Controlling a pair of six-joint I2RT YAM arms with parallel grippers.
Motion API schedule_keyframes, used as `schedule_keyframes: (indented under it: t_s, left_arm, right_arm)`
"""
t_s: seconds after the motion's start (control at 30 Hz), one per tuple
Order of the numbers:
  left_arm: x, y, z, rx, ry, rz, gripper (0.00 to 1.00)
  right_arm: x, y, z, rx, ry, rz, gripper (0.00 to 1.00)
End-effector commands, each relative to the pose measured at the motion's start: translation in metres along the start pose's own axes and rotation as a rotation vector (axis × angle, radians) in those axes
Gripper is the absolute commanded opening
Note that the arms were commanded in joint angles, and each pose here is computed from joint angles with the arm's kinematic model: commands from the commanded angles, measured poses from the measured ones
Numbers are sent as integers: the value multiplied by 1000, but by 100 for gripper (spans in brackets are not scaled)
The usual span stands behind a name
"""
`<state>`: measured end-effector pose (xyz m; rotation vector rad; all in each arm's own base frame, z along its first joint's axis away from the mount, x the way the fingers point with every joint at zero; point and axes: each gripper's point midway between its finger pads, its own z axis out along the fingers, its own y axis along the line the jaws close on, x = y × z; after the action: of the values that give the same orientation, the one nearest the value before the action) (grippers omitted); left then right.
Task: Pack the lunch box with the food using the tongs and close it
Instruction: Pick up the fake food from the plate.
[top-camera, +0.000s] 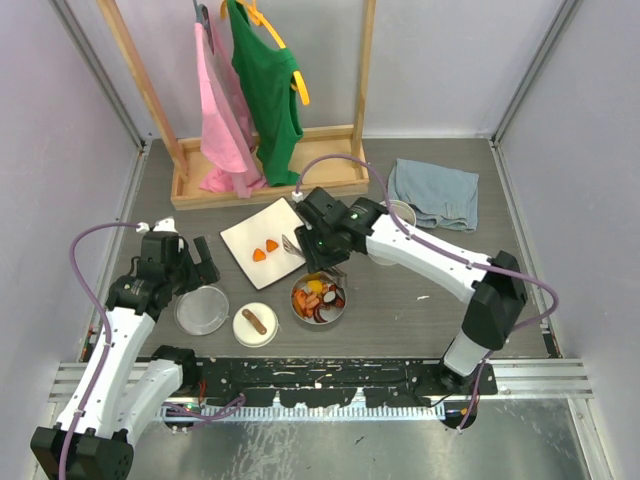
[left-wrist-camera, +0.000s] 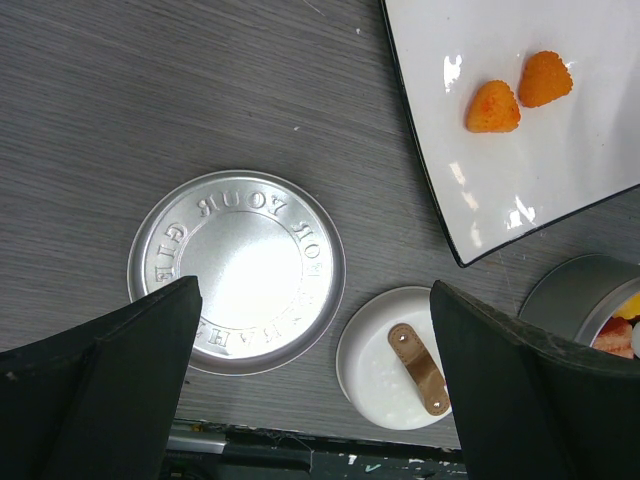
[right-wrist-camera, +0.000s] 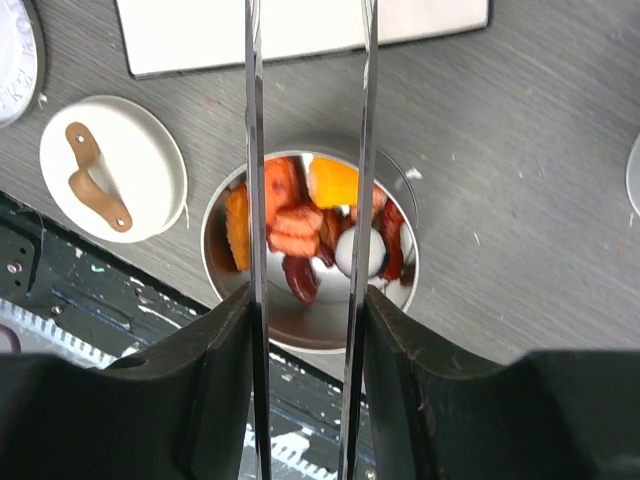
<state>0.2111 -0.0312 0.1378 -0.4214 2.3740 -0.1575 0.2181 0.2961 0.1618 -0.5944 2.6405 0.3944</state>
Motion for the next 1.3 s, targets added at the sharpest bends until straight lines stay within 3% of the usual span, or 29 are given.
schedule_keyframes:
  t_s: [0.0,0.37,1.27]
  left_arm:
    - [-12,-6,-1,28,-51,-4,98]
    - [-12,-6,-1,28,-53,-3,98]
    - [-12,-6,0,29,-48,-3,98]
  right_arm:
    - [-31,21,-1,-13,-68,-76,48]
    - [-46,37,40,112,-11,-208,48]
    - [-47,39,74,140,27,-241,50]
